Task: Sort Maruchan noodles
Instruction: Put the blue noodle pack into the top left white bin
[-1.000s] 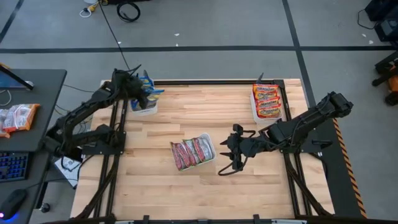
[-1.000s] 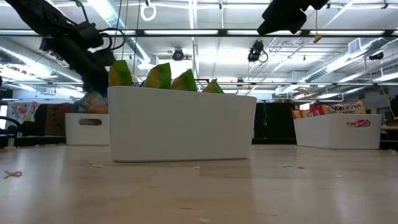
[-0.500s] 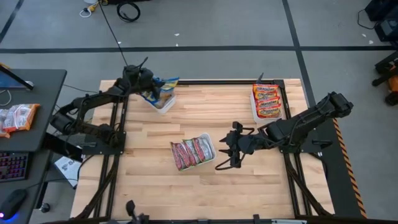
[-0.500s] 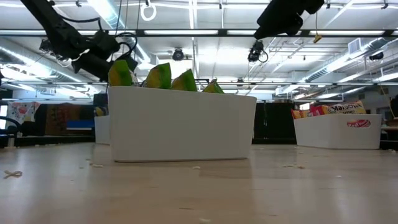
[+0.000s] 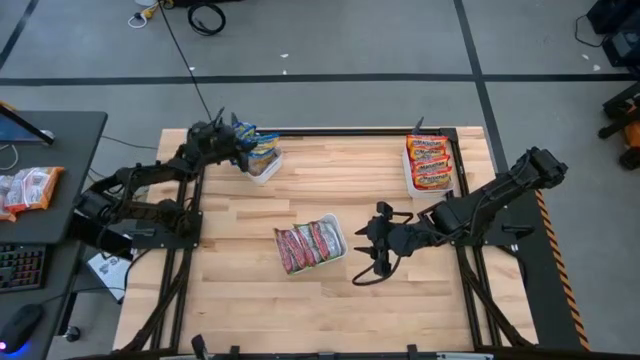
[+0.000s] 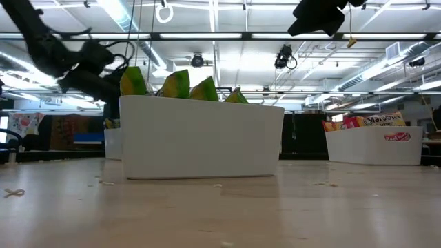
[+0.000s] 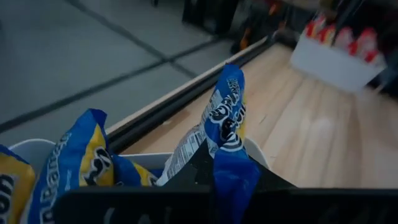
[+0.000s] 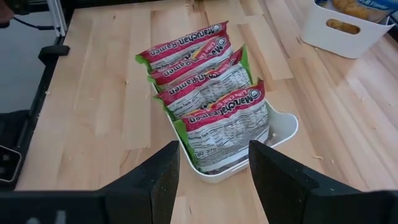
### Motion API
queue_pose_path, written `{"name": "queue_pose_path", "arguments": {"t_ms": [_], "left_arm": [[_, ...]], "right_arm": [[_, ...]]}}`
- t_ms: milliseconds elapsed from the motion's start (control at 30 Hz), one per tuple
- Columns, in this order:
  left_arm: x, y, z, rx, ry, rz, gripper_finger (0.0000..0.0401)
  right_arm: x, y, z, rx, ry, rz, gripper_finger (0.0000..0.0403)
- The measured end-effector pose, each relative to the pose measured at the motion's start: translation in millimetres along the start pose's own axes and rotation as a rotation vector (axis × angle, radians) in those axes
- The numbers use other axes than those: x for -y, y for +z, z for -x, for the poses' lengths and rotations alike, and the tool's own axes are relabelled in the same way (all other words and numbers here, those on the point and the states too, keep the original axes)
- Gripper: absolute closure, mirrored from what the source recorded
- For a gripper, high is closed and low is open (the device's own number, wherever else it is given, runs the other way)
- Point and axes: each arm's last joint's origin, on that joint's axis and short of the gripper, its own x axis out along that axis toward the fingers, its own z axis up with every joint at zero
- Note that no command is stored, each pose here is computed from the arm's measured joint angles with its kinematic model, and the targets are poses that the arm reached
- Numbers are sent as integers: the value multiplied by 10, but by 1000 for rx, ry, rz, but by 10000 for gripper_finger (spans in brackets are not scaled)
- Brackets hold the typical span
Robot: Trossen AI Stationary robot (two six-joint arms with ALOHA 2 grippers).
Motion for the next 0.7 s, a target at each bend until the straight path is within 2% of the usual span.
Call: {"name": "queue_pose_path", "arguments": {"t_ms": [167,300,467,600,700], "left_arm": [[91,-237,130,184,-28,75,391],[233,-258,143,289,34,102,391],[538,-294,55,287,98,99,391],[741,-422,20,227,244,137,391],[859,-445,28,258,296,192,391]], "right_arm": [[78,33,-35,4,-22,14,205],[154,79,-71,10,-13,-3,205],[193,102,-92,3,22,8,205],[190,101,-93,-3,42,49,205],[188,102,-92,-1,46,82,205]]}}
